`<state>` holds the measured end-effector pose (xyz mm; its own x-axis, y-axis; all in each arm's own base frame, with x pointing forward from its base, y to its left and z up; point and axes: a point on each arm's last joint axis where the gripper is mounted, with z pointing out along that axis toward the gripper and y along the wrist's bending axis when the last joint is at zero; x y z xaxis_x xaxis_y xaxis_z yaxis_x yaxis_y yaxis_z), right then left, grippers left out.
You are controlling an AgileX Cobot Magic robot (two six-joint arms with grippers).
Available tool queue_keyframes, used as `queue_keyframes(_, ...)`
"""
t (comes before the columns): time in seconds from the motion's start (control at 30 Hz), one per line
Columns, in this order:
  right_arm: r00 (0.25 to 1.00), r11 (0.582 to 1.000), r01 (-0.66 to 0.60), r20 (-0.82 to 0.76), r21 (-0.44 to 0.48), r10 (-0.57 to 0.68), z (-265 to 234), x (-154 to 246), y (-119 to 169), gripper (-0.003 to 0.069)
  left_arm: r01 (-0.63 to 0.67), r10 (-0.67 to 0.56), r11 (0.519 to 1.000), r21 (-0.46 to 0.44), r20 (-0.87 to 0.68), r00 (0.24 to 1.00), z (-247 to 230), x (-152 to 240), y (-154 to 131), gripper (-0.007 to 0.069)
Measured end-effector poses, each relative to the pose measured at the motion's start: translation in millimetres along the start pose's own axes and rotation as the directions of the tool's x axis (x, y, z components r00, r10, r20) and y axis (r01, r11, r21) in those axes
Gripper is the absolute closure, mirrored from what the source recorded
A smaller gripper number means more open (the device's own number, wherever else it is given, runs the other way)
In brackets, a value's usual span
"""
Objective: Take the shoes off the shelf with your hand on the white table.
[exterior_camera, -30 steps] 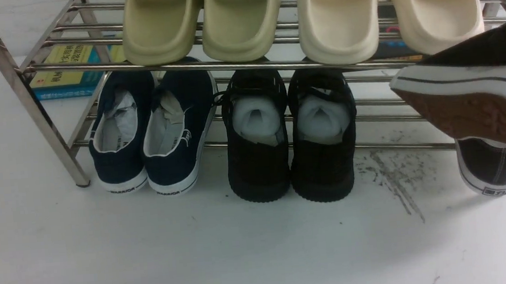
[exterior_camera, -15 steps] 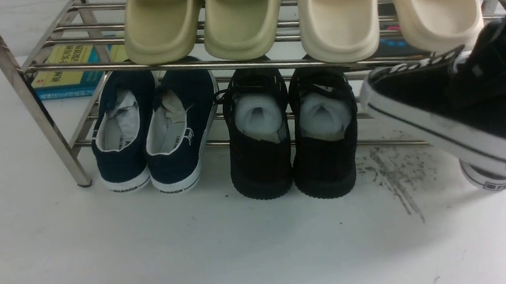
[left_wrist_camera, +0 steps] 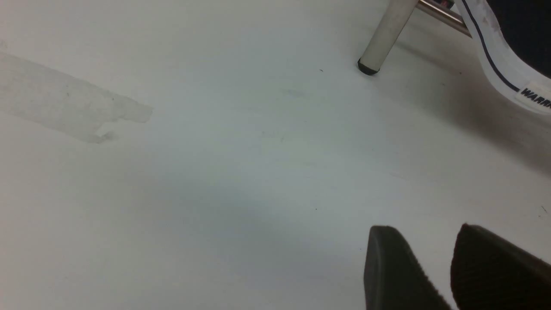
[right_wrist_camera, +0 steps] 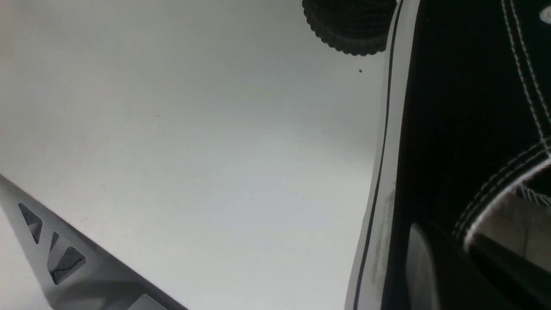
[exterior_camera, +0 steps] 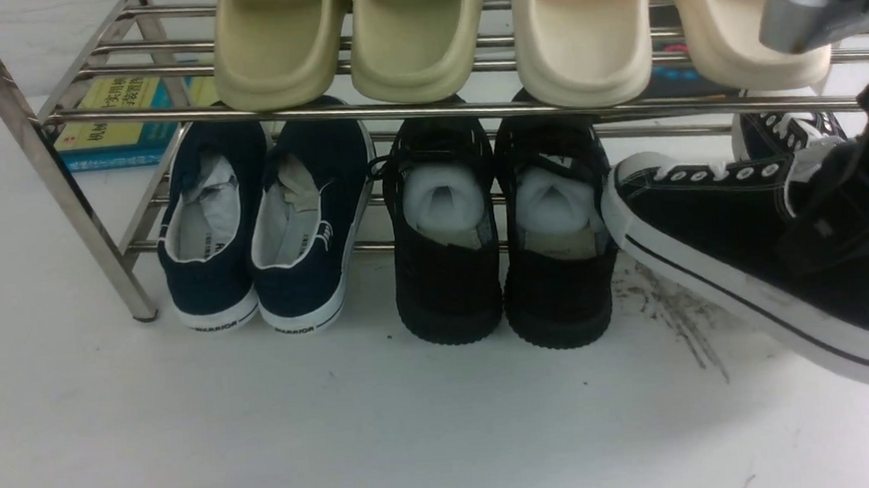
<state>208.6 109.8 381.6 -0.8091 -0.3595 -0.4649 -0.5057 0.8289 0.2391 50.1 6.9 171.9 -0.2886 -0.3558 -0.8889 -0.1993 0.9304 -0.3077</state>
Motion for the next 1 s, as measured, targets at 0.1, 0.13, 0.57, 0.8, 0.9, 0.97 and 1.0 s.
queue_keyframes(0.1,0.999,1.0,0.009,0.031,0.001,-0.009,-14.5,7.5,4.8,0.0643,0.0,0.0,1.0,0.0,0.0,1.0,0.0,0.0,0.0,0.0384)
queue_keyframes(0.13,0.999,1.0,0.01,0.039,0.001,-0.01,-17.0,8.6,5.5,0.0643,0.0,0.0,1.0,0.0,0.0,1.0,0.0,0.0,0.0,0.0384)
queue_keyframes(0.57,0.983,0.983,0.025,0.182,-0.18,0.008,-57.8,44.6,35.6,0.0643,-0.001,0.001,1.0,0.0,0.0,1.0,0.0,0.0,0.0,0.0384)
queue_keyframes(0.8,0.999,0.955,0.025,0.053,-0.295,-0.009,-24.4,57.4,46.7,0.0643,-0.001,0.001,1.0,0.0,0.0,1.0,0.0,0.0,0.0,0.0384)
queue_keyframes(0.9,0.997,0.939,0.083,0.029,-0.335,-0.078,-12.3,56.3,67.8,0.0644,-0.001,0.001,1.0,0.0,0.0,1.0,0.0,0.0,0.0,0.0384)
queue_keyframes(0.97,0.996,0.937,0.083,0.007,-0.34,-0.086,-3.9,54.6,75.7,0.0644,-0.001,0.001,1.0,0.0,0.0,1.0,0.0,0.0,0.0,0.0384)
queue_keyframes(1.0,0.991,0.939,0.1,-0.049,-0.328,-0.123,13.6,54.4,90.3,0.0645,-0.001,0.001,1.0,0.0,0.0,1.0,0.0,0.0,0.0,0.0384)
